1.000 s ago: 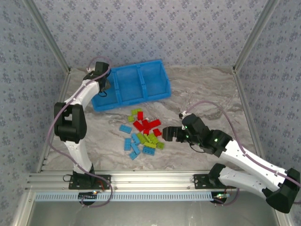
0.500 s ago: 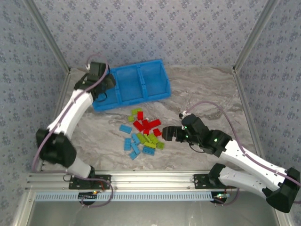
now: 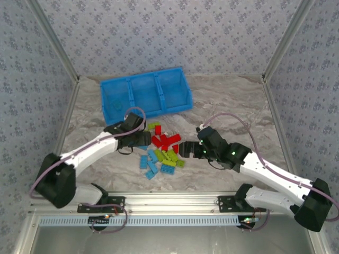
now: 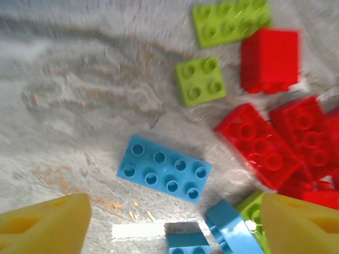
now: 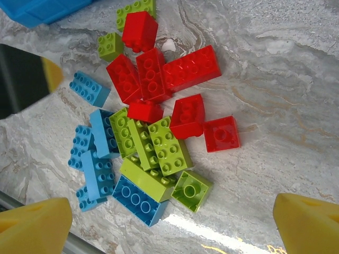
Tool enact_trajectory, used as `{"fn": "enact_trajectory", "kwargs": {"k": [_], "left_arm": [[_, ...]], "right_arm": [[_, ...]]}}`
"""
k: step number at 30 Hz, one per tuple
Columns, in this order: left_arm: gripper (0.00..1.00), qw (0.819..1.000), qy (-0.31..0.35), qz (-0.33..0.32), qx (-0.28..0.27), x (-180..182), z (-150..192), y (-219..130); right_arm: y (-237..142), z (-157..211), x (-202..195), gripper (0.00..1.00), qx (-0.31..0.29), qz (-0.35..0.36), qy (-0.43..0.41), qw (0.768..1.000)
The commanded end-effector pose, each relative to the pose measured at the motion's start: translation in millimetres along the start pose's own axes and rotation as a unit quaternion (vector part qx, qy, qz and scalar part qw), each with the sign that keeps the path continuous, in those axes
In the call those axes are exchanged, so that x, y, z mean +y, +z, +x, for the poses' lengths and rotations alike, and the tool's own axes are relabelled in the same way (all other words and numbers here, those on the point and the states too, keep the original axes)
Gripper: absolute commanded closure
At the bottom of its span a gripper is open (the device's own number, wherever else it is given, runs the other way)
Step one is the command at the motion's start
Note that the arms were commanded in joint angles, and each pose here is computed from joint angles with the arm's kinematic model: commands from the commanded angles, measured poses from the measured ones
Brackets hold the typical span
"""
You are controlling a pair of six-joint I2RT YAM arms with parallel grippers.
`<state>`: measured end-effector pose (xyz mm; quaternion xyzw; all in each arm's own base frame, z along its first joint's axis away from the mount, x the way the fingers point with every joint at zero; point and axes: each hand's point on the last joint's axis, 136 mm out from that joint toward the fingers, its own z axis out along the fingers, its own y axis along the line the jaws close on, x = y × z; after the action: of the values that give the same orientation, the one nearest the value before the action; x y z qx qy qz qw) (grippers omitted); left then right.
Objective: Sort the legos into containers by color
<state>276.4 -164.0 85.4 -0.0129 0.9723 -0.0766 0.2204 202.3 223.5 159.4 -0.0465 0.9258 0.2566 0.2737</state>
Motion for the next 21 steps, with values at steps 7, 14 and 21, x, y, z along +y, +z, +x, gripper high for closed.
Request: {"fn": "enact_trajectory", "kwargs": {"k": [7,14,21], "left_arm": [[0.05,0.998,-0.008,-0.051,0.046,-4.3,11.0,45.2],[0.08,0.994,0.005,-0.096,0.060,13.2,22.6,63.2],[0.34,0.993,0.004,-0.101,0.057,17.6,26.0,68.7]], "right_arm": [[-11.5,-4.1,-2.0,0.00,-0.018,-0.003,0.006,1.000],[-18.1,-5.1,-9.2,0.00,-0.030,0.004,0.009,0.999],[-12.4,-1.0,-4.3,0.00,-0.018,-0.010,0.009,1.000]]}}
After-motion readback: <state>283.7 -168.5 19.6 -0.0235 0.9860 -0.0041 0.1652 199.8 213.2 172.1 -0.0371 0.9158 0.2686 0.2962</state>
